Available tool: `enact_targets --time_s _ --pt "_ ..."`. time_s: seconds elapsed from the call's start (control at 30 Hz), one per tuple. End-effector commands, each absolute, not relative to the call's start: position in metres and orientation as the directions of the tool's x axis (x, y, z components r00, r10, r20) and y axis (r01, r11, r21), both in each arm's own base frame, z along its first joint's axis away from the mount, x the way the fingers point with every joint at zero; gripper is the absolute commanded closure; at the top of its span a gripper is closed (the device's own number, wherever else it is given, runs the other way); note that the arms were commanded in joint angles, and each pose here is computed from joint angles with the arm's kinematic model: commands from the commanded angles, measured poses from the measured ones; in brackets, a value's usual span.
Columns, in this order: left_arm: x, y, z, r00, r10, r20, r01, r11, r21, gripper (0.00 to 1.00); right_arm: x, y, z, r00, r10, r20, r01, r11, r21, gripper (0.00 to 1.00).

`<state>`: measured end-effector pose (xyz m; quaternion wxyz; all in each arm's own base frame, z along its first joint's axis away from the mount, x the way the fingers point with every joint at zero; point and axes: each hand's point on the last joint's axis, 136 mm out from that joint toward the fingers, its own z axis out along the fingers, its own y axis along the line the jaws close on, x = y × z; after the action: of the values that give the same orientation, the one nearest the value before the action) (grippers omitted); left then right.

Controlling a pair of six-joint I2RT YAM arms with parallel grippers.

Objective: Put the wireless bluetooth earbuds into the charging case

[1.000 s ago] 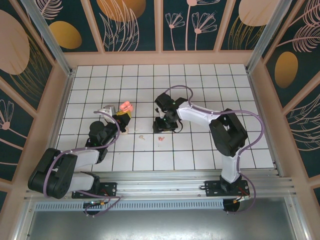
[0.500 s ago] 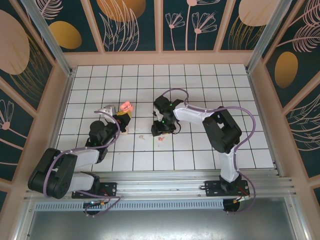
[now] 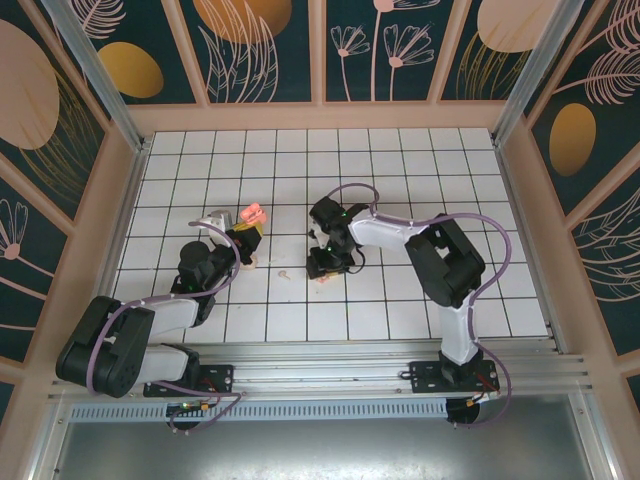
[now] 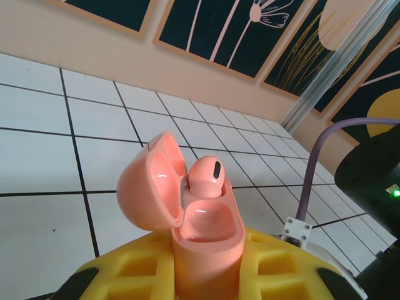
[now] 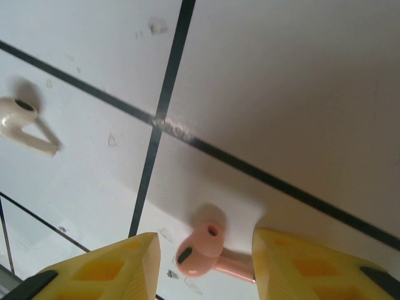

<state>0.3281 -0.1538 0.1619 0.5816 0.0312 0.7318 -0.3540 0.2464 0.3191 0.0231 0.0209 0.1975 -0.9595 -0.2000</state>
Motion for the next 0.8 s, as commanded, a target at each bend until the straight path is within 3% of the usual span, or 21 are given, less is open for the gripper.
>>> enact_targets --time_s 0.0,0.33,0.77 --pt "0.331 -0.156 0.18 -0.269 -0.362 -0.892 0.498 0.741 -0.451 0.99 0.227 0.314 0.03 -0.922 -0.387 0.01 -0.35 0.844 0.407 0.57" --pt "0.33 -0.155 0.179 -0.27 -0.357 -0.894 0.499 0.742 -0.447 0.99 0.218 0.319 0.04 -0.928 -0.371 0.018 -0.332 0.851 0.407 0.58" --pt "0.332 -0.159 0.183 -0.273 -0.348 -0.897 0.514 0.736 -0.441 0.99 0.257 0.317 0.083 -0.935 -0.348 -0.068 -0.353 0.898 0.263 0.54"
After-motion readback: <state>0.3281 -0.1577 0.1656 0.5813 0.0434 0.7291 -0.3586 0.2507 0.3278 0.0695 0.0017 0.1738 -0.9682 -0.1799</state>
